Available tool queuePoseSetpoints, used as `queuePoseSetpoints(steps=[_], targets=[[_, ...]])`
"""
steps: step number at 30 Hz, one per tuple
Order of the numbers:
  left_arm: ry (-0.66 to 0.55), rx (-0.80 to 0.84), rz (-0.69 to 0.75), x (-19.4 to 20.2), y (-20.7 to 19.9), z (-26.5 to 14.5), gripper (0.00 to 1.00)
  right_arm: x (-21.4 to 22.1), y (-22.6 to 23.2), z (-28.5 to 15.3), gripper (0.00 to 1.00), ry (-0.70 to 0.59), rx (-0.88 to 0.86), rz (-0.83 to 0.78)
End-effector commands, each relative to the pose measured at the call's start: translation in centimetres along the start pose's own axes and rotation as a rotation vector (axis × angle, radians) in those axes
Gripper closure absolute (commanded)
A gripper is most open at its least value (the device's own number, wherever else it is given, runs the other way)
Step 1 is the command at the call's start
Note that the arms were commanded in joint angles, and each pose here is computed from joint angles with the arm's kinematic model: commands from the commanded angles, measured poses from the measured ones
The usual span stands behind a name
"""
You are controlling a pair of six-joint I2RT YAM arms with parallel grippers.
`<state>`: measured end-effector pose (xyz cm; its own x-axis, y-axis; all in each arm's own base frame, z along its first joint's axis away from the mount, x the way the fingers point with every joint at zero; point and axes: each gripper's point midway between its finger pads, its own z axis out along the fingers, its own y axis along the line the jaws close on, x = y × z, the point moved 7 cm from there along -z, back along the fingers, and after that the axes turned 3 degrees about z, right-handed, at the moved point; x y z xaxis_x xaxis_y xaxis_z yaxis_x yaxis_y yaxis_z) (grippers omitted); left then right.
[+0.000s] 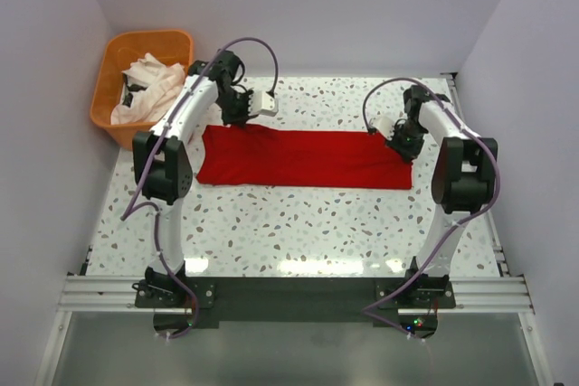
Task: Fold and stack the t-shirts
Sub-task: Fold the tshirt
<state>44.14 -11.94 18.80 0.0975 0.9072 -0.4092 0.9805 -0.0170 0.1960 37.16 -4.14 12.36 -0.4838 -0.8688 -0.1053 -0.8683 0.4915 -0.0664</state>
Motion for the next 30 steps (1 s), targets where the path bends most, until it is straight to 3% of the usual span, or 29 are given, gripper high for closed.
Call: queuePoseSetpoints(steps=[1, 13, 14, 15, 17, 18, 19, 21, 25, 30], targets=[[-0.008, -0.02, 0.018, 0.3, 0.9, -0.1, 1.0, -0.3, -1.6, -0.3, 1.0, 0.007, 0.046, 0.02], [0.0, -0.022, -0.01, 1.5, 0.9, 1.4, 1.0, -0.8, -2.5, 0.2, 0.99, 0.023, 0.068, 0.028], [0.009, -0.019, -0.016, 1.8, 0.8, 1.7, 1.0, -0.9, -2.6, 0.2, 0.97, 0.023, 0.074, 0.028], [0.006, -0.036, -0.019, 1.8, 1.0, 1.8, 1.0, -1.0, -2.6, 0.2, 0.87, 0.023, 0.078, 0.034], [0.012, -0.041, -0.028, 2.0, 1.1, 2.0, 0.92, -1.1, -2.6, 0.3, 0.79, 0.022, 0.08, 0.039], [0.016, -0.069, -0.048, 2.1, 1.5, 2.0, 0.85, -1.2, -2.7, 0.2, 0.65, 0.015, 0.09, 0.052], [0.015, -0.085, -0.064, 2.3, 1.7, 1.9, 0.68, -1.2, -2.8, 0.1, 0.6, 0.011, 0.097, 0.059], [0.001, -0.148, -0.126, 2.6, 2.7, 1.1, 0.59, -1.4, -3.1, -0.7, 0.54, 0.006, 0.133, 0.097], [-0.048, -0.208, -0.274, 3.6, 3.3, -1.5, 0.46, -1.7, -3.0, -3.3, 0.52, -0.03, 0.161, 0.172], [-0.127, -0.095, -0.441, 3.6, -1.2, -2.2, 0.46, -2.1, -0.2, -4.0, 0.61, -0.073, 0.046, 0.237]])
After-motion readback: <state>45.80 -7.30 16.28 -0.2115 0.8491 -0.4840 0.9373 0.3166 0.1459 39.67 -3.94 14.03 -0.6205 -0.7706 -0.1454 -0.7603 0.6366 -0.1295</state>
